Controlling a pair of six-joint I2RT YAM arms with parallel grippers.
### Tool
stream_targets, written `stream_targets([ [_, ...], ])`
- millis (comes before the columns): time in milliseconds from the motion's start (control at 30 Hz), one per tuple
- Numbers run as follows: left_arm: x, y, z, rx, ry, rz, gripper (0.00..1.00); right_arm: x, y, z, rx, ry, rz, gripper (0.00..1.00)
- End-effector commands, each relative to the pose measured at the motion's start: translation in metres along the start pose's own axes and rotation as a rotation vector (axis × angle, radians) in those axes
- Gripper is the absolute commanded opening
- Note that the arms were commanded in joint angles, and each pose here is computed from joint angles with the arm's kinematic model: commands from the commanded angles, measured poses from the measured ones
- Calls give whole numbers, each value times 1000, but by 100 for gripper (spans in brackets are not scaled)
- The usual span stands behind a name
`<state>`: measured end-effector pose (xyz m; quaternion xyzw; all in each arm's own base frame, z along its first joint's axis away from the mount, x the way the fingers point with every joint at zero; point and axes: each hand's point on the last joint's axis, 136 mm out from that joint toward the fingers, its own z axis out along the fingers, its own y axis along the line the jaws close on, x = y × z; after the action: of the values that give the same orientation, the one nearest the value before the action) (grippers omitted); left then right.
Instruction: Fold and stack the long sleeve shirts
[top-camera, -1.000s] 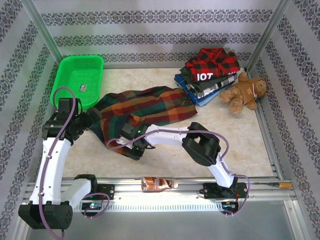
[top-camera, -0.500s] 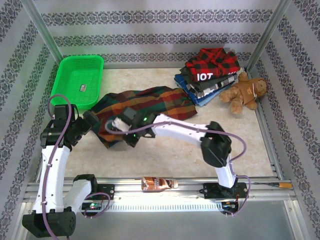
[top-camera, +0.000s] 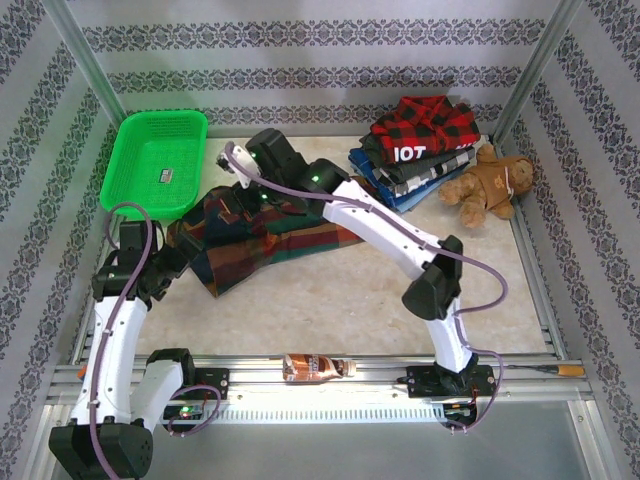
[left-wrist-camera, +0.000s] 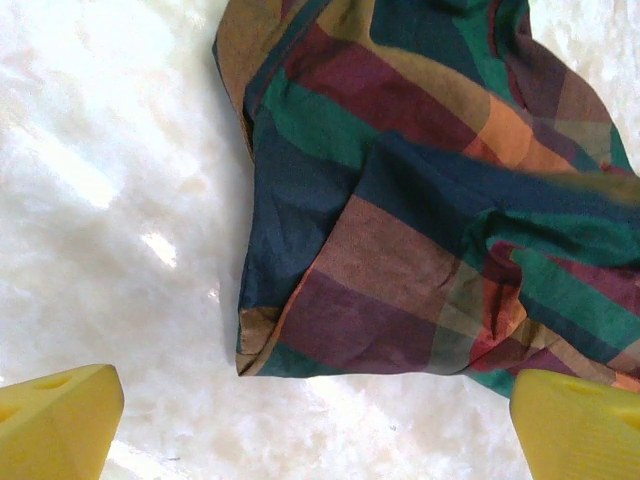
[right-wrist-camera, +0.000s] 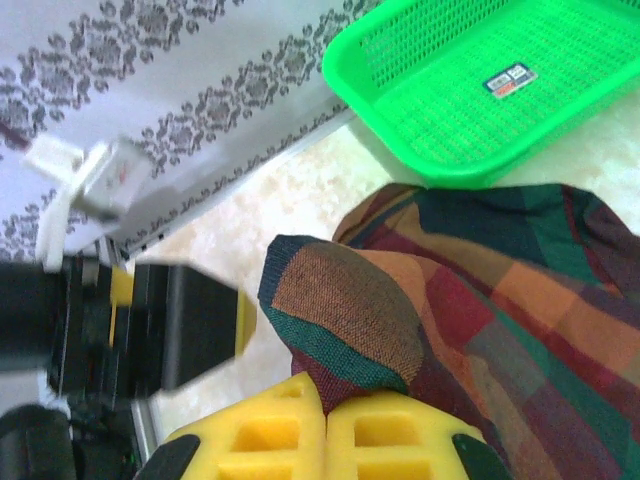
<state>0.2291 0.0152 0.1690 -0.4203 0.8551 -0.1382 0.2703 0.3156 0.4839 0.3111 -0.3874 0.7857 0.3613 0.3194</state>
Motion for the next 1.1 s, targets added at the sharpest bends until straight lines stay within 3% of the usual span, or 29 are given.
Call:
stream_targets([
  [0, -1, -9, -1, 75, -24, -19, 99, -23, -6, 3, -33, -47, 55, 0],
  [267, 8, -7, -1, 93, -2, 9, 100, -77, -64, -1, -4, -221, 207, 0],
  [700, 16, 2, 3, 43, 42, 34, 100, -111, -146, -7, 53, -417, 409, 0],
  [1067, 23, -9, 12, 68, 63, 48, 99, -155, -198, -38, 48, -704, 586, 0],
])
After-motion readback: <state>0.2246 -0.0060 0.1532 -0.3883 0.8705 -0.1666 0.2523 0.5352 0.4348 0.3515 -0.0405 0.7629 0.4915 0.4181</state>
